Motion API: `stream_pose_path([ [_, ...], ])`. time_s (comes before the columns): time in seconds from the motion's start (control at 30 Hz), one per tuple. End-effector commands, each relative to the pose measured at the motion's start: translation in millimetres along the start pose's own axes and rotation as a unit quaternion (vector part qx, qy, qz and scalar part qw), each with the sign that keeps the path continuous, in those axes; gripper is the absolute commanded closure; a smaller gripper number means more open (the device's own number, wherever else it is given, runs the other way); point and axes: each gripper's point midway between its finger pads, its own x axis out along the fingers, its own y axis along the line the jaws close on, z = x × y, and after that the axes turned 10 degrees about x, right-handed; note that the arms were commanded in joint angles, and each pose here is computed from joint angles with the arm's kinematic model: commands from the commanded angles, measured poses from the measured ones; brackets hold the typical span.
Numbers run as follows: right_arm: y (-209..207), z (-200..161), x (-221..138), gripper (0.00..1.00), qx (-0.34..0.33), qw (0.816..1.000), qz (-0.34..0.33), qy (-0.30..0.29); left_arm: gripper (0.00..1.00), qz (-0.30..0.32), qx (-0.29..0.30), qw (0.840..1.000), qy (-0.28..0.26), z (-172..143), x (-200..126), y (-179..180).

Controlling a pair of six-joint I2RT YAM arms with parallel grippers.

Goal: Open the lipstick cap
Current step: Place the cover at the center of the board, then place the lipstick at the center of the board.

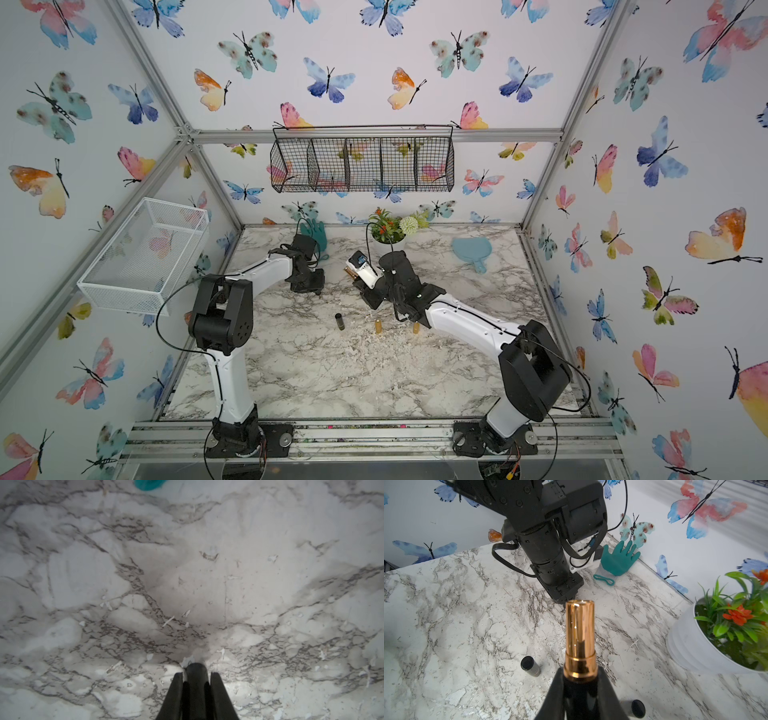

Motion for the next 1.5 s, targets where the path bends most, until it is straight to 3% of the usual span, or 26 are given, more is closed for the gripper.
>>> stream_pose_path([
  [0.0, 0.0, -3.7, -0.3, 0.85, 0.007, 1.000, -0.004, 0.001, 0.89, 0.008, 0.011, 0.999, 0.032, -13.5, 10.0, 1.7],
  [0.07, -0.3, -5.1, 0.6, 0.85, 0.008, 1.000, -0.005, 0.003, 0.85, 0.008, 0.013, 0.999, 0.036, -15.9, 11.4, 0.8],
  [0.2, -0.8, -7.3, 0.7, 0.85, 0.009, 1.000, -0.006, 0.006, 0.64, 0.006, 0.016, 0.999, 0.029, -13.1, 5.5, -1.5],
  [0.37, -0.9, -9.1, 2.6, 0.85, 0.011, 1.000, -0.005, 0.007, 0.48, -0.011, 0.015, 1.000, -0.009, -0.9, -27.6, -7.9],
  [0.57, -0.2, -9.7, 5.3, 0.84, 0.016, 1.000, -0.002, 0.006, 0.42, -0.034, 0.011, 0.997, -0.074, 20.4, -94.5, -16.6],
  [0.67, -0.1, -10.8, 7.0, 0.84, 0.017, 1.000, -0.001, 0.007, 0.42, -0.079, 0.014, 0.991, -0.111, 24.5, -134.5, -28.8],
  [0.9, 1.9, -12.1, 15.5, 0.84, 0.023, 1.000, 0.009, 0.006, 0.42, -0.269, 0.050, 0.951, -0.144, 4.3, -212.8, -85.5],
  [1.0, 4.6, -13.9, 20.9, 0.84, 0.028, 0.999, 0.018, 0.007, 0.40, -0.319, 0.062, 0.934, -0.149, -6.5, -234.6, -100.1],
  [1.17, 10.9, -9.6, 27.4, 0.84, 0.030, 0.999, 0.033, 0.003, 0.39, -0.352, 0.069, 0.922, -0.145, -15.6, -245.2, -109.9],
  [1.47, 26.3, 0.3, 37.3, 0.84, 0.020, 0.998, 0.053, -0.001, 0.38, -0.359, 0.078, 0.922, -0.119, -21.7, -225.5, -120.3],
])
